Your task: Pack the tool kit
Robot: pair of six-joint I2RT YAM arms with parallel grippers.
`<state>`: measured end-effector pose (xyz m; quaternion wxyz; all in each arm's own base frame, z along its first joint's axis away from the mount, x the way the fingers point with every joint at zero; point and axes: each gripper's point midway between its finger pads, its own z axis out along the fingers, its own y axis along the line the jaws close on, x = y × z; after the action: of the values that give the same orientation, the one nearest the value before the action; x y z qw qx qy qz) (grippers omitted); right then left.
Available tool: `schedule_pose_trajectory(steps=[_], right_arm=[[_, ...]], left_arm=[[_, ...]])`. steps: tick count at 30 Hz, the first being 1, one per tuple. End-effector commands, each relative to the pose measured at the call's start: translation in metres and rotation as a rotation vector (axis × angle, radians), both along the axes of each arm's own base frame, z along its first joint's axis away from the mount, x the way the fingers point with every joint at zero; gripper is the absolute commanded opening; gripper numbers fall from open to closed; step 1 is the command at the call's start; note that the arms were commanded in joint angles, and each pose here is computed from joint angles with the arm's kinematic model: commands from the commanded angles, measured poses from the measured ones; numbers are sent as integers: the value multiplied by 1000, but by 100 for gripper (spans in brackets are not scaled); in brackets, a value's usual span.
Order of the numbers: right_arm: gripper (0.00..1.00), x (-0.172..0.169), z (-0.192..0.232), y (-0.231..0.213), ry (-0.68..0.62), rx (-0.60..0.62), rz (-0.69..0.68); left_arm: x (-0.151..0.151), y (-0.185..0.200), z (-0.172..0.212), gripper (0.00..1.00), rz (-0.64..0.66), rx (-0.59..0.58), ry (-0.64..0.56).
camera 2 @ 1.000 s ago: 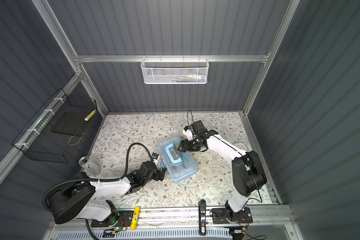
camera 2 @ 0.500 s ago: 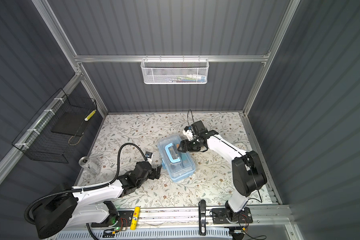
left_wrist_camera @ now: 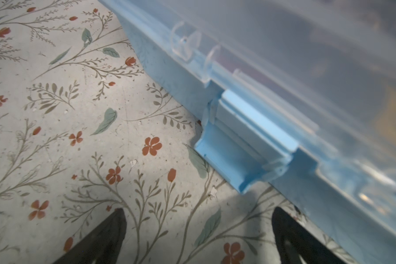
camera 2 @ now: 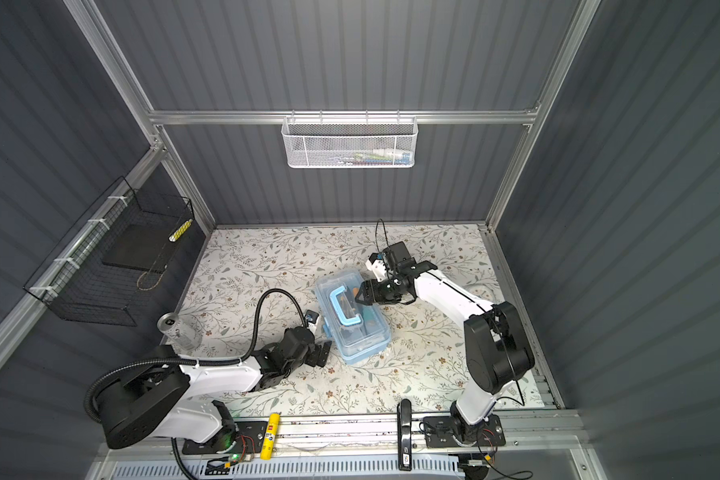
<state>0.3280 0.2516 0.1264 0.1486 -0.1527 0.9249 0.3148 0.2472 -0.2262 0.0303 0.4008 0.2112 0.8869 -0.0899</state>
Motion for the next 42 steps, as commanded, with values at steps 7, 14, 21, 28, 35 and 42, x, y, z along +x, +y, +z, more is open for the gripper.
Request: schedule_pose_trajectory(steps=[7,14,21,28,35,42], right_arm=[[70,-8,1,-6,13,-4,1],[70,-8,3,-12,11,-6,-4],[70,-10,-2,-12,23,3,-6],[70,-8,-3,-10,24,12,-9],[70,-8,-5,-11,26,9,-8],[70,-7,-6,-7,23,24,0]], left_arm=[[24,-22,12,100,-5,-19,-93],[37,3,21,100,117,84,-158],[32,26,37,100,193,108,-173],[27,39,33,100,239,113,-154],[28,35,42,94,293,45,-120],[26,4,64,74,227,-177,-82]])
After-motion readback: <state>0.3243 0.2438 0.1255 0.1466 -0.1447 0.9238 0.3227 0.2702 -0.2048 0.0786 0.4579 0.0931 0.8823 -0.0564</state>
